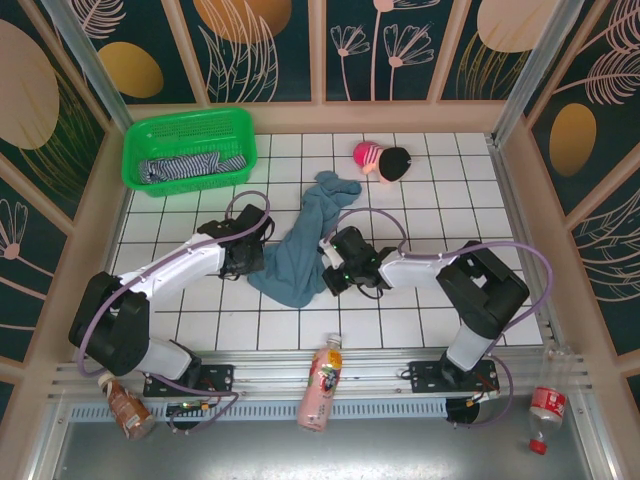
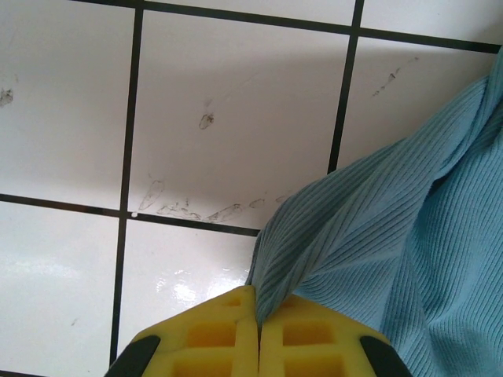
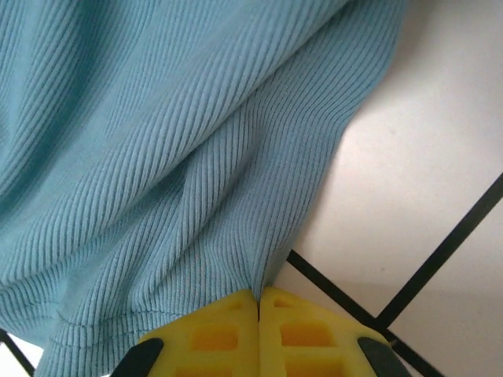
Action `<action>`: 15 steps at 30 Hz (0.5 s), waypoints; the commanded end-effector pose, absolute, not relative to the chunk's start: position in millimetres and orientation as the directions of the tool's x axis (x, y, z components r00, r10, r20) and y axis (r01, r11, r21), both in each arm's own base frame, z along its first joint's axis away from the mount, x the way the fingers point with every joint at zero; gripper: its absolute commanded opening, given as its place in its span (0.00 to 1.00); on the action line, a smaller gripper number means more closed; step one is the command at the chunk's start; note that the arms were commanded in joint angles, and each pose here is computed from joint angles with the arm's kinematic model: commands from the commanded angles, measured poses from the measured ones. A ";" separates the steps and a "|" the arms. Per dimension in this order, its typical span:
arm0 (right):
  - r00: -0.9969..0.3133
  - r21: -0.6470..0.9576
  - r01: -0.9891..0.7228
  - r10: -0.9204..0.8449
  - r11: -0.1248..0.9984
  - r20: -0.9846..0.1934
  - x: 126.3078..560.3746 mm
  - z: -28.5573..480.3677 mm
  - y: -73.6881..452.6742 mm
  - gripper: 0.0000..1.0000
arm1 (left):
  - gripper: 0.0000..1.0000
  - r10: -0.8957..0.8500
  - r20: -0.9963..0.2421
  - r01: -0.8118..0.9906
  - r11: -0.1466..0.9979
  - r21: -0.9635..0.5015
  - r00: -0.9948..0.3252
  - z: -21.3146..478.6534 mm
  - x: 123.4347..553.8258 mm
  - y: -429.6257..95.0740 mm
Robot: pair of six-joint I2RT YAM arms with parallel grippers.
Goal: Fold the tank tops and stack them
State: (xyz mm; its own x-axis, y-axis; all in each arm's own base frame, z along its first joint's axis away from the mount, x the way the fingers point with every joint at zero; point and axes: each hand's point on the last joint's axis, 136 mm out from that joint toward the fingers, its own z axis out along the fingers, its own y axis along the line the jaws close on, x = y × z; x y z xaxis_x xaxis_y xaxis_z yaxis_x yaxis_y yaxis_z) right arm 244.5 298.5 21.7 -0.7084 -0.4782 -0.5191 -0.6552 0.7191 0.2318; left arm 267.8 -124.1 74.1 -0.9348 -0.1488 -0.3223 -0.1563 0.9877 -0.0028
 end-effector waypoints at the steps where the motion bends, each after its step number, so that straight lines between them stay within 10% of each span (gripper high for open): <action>1: -0.692 0.187 -0.632 -0.439 0.752 -0.573 257.9 48.1 292.0 0.00 | 0.00 -0.137 -0.395 -0.136 0.990 -0.030 -0.908 107.0 285.6 -129.6; 15: -0.086 0.079 -0.560 0.037 0.825 -0.996 344.6 380.3 195.6 0.00 | 0.00 -0.030 -0.839 -0.050 0.999 -0.003 -0.543 390.3 382.2 -139.6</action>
